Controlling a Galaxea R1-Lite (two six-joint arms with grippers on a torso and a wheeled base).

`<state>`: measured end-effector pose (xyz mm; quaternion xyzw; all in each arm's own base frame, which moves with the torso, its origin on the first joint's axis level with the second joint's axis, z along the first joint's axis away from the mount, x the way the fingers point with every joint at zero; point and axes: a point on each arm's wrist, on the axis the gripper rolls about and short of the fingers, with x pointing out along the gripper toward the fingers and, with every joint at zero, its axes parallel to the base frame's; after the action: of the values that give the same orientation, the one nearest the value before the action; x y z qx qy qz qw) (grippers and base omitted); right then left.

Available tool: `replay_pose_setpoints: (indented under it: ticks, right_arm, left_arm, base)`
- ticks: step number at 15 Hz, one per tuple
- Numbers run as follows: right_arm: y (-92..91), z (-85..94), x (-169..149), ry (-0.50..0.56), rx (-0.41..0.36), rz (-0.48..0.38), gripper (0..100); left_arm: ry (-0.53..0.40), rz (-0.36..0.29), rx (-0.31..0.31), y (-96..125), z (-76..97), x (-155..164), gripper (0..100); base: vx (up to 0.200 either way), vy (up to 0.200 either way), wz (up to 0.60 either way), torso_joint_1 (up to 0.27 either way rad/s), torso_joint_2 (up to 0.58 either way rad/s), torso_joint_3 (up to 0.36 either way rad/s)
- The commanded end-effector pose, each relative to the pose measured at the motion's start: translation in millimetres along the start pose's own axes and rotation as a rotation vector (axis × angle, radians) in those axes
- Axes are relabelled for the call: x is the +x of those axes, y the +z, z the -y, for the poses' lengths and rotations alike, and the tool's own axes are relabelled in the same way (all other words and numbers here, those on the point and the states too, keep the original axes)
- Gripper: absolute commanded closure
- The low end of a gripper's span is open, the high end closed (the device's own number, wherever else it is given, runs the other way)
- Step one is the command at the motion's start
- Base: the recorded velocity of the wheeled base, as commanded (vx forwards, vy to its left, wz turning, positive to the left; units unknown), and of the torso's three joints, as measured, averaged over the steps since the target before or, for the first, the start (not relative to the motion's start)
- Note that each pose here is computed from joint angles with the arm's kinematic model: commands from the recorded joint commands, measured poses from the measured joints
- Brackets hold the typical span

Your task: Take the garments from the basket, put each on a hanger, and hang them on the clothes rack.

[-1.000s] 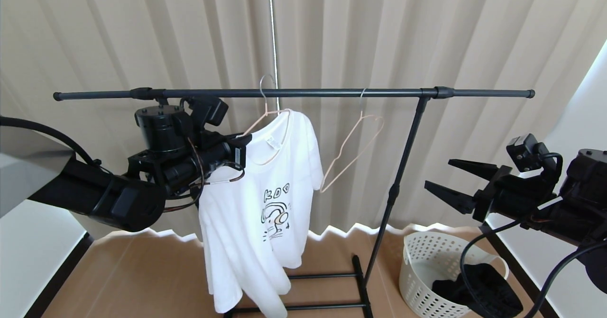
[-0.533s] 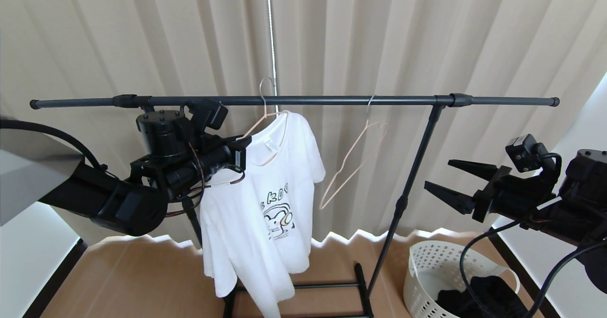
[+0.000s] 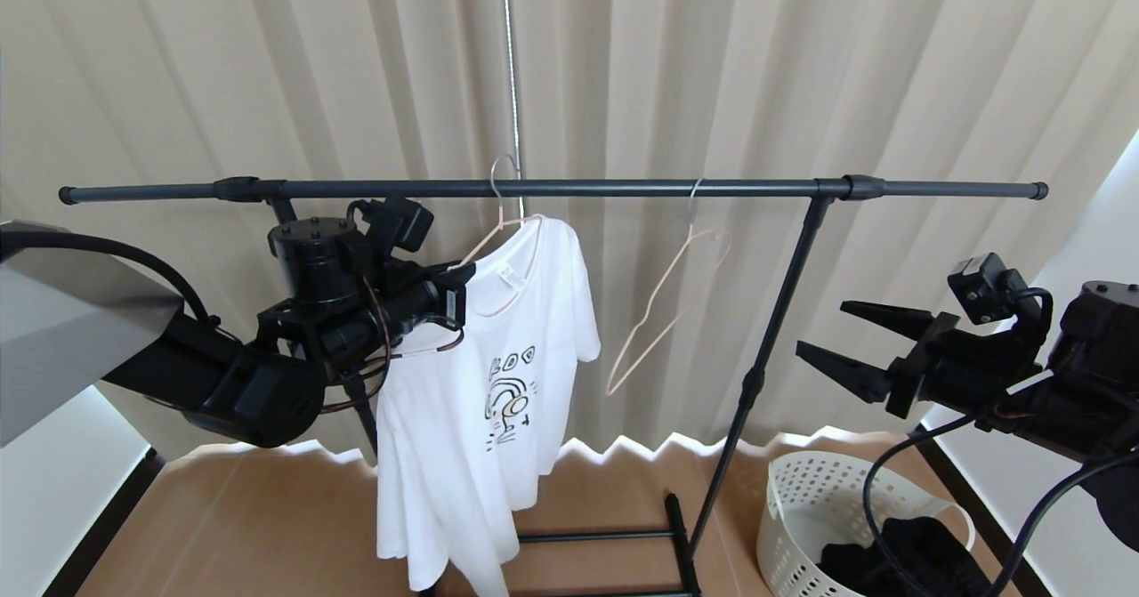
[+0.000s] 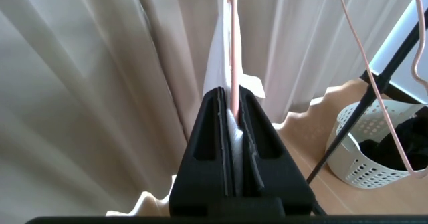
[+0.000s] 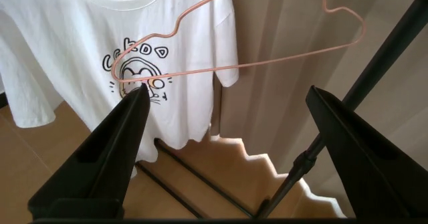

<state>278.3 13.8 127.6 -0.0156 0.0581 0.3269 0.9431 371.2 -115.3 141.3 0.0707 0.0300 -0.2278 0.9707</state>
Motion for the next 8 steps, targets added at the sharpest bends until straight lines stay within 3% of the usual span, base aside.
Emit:
replay_pose_setpoints:
  ticks: [1, 8]
  right_arm:
    - [0.0, 0.1, 0.1, 0.001, -0.001, 0.001, 0]
    - [0.0, 0.1, 0.1, 0.001, -0.001, 0.001, 0]
  left_arm:
    - [-0.004, -0.012, -0.002, -4.7, 0.8, 2.2, 100]
    - [-0.012, -0.043, -0.007, -14.2, 3.3, 2.2, 100]
  base:
    - [0.000, 0.000, 0.00, 0.000, 0.00, 0.000]
    - [0.000, 0.000, 0.00, 0.000, 0.00, 0.000]
